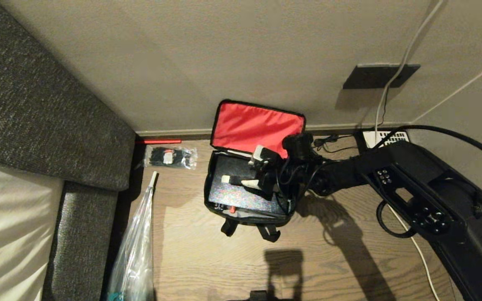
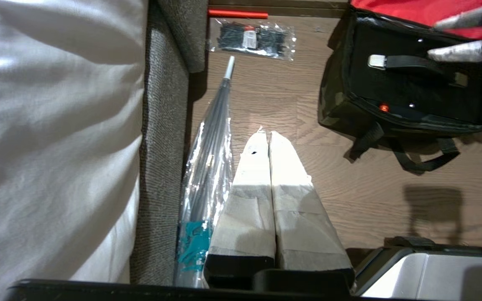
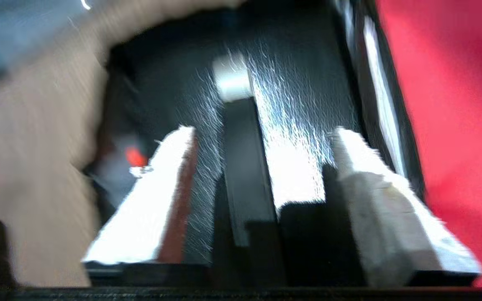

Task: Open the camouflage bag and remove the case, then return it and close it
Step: Place the black box back, then close the top of the storage box

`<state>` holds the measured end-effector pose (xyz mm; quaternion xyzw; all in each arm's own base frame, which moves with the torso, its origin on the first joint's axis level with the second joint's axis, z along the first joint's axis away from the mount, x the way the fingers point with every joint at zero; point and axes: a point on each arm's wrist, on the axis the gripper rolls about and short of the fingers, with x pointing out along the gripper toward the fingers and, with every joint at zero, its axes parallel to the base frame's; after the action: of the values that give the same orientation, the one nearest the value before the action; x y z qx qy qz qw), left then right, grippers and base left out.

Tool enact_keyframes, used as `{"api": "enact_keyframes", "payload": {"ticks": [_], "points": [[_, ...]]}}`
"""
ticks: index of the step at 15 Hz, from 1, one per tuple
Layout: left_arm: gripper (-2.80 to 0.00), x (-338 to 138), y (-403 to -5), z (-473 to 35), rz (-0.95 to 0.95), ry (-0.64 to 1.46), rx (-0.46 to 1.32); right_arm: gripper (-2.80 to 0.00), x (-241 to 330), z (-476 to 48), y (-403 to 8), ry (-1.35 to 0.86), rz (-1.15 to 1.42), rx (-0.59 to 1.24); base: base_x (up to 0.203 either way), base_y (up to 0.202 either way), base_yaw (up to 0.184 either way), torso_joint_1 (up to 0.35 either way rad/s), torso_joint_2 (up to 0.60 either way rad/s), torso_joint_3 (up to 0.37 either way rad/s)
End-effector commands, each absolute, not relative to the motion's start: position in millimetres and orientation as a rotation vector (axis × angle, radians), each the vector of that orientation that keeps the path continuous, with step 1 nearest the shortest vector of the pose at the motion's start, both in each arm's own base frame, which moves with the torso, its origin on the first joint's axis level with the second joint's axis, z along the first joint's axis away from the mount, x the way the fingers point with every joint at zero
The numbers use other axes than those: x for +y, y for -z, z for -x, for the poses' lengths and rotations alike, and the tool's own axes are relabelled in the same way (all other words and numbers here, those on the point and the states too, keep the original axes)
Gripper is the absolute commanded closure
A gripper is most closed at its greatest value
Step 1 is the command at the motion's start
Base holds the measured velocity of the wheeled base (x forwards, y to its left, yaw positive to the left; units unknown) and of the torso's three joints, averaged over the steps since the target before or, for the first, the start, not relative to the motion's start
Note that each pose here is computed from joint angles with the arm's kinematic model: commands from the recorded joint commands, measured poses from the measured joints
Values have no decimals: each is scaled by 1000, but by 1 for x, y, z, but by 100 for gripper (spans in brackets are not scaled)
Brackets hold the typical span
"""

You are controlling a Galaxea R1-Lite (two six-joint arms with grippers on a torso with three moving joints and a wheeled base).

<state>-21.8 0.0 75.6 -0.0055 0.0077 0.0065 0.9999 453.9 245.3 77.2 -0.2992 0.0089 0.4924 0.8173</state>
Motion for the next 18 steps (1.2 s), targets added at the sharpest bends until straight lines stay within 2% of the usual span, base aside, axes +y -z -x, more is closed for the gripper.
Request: {"api": "enact_keyframes", "payload": {"ticks": [1, 6, 7, 10, 13, 18], "points": [[0, 0, -75, 21, 12, -14, 23, -280, 235, -439, -107, -1009, 580, 45, 0, 0, 0, 0, 0, 0], [0, 0, -75, 22, 12, -14, 9, -280, 190, -368, -165, -896, 189, 265, 0, 0, 0, 0, 0, 0], [0, 0, -74, 23, 12, -14, 5, 0, 180, -350, -170, -869, 113, 316, 0, 0, 0, 0, 0, 0], [0, 0, -74, 23, 12, -14, 4, 0, 147, -288, -187, -785, -37, 400, 0, 0, 0, 0, 0, 0], [0, 0, -74, 23, 12, -14, 5, 0, 115, -236, -196, -610, -114, 407, 0, 0, 0, 0, 0, 0], [0, 0, -74, 23, 12, -13, 5, 0, 83, -179, -183, -400, -323, 478, 0, 0, 0, 0, 0, 0]]}}
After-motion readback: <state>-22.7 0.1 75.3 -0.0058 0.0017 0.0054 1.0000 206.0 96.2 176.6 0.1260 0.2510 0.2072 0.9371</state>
